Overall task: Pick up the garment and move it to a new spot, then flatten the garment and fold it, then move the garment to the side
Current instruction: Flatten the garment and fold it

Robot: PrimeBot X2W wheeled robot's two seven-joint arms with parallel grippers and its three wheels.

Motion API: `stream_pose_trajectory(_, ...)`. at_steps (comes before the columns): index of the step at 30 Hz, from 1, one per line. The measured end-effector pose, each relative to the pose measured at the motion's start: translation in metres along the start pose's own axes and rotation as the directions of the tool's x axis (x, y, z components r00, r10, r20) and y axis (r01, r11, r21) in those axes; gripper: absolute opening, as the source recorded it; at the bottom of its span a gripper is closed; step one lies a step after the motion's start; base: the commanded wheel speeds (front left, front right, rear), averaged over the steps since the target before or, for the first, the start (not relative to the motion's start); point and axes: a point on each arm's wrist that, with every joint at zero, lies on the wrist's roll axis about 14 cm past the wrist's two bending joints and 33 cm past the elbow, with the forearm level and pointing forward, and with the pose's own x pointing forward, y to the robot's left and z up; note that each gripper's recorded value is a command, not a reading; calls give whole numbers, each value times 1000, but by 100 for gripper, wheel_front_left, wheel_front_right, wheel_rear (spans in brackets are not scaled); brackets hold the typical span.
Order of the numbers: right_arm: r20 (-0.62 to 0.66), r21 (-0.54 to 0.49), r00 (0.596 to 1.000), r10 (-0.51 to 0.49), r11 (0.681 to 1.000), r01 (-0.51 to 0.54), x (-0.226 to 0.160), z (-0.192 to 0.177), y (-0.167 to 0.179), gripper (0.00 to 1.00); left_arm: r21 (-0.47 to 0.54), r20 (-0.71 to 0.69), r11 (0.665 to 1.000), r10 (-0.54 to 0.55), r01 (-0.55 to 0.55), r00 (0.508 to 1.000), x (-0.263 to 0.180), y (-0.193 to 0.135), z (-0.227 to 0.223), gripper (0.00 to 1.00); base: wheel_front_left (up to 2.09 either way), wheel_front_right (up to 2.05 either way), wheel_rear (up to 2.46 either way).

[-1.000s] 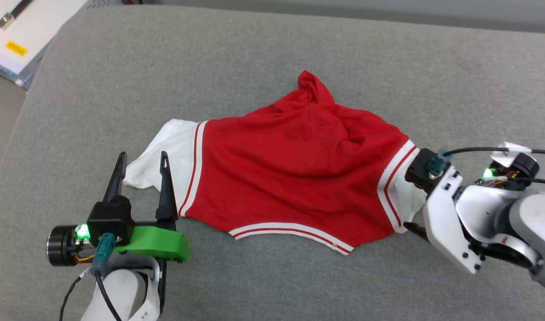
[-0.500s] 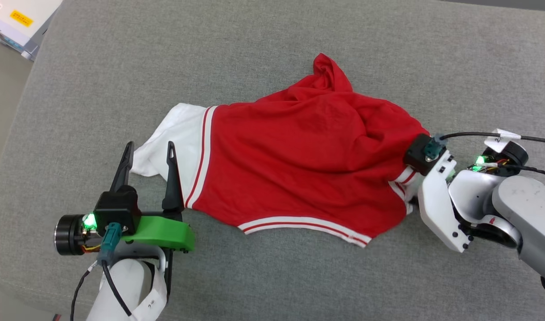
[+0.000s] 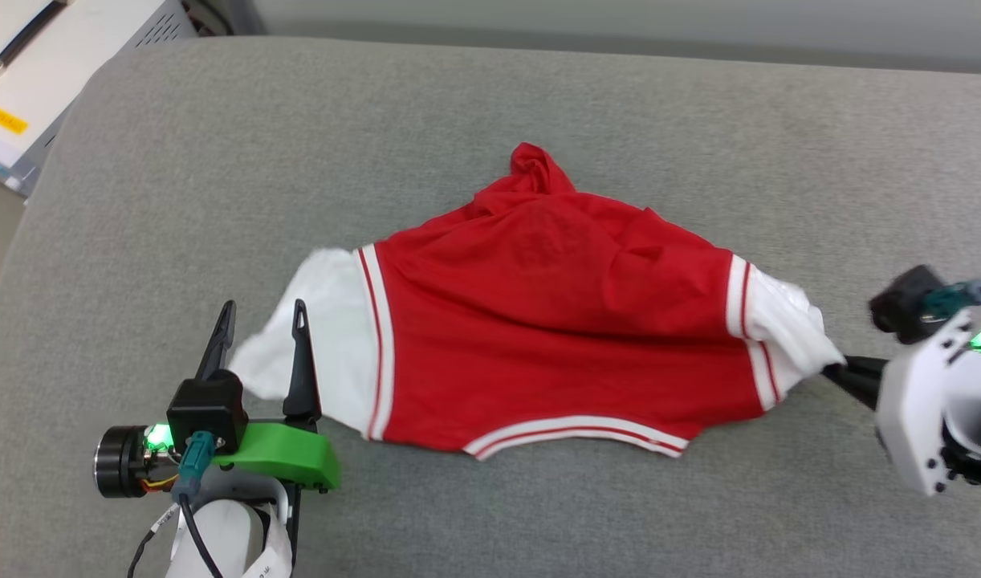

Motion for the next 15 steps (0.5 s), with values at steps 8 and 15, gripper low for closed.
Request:
stream_pose_trajectory(8, 17, 203, 982, -187, 963, 180, -57, -29, -44, 0, -12, 6, 999, -52, 52, 999, 3, -18, 1, 100, 0, 0, 0)
stream_pose_trajectory(15, -75, 338, 957, -280, 896, 289, -64, -59, -79, 0, -19, -36, 998, -56, 55, 998, 2, -20, -14, 100, 0, 0, 0)
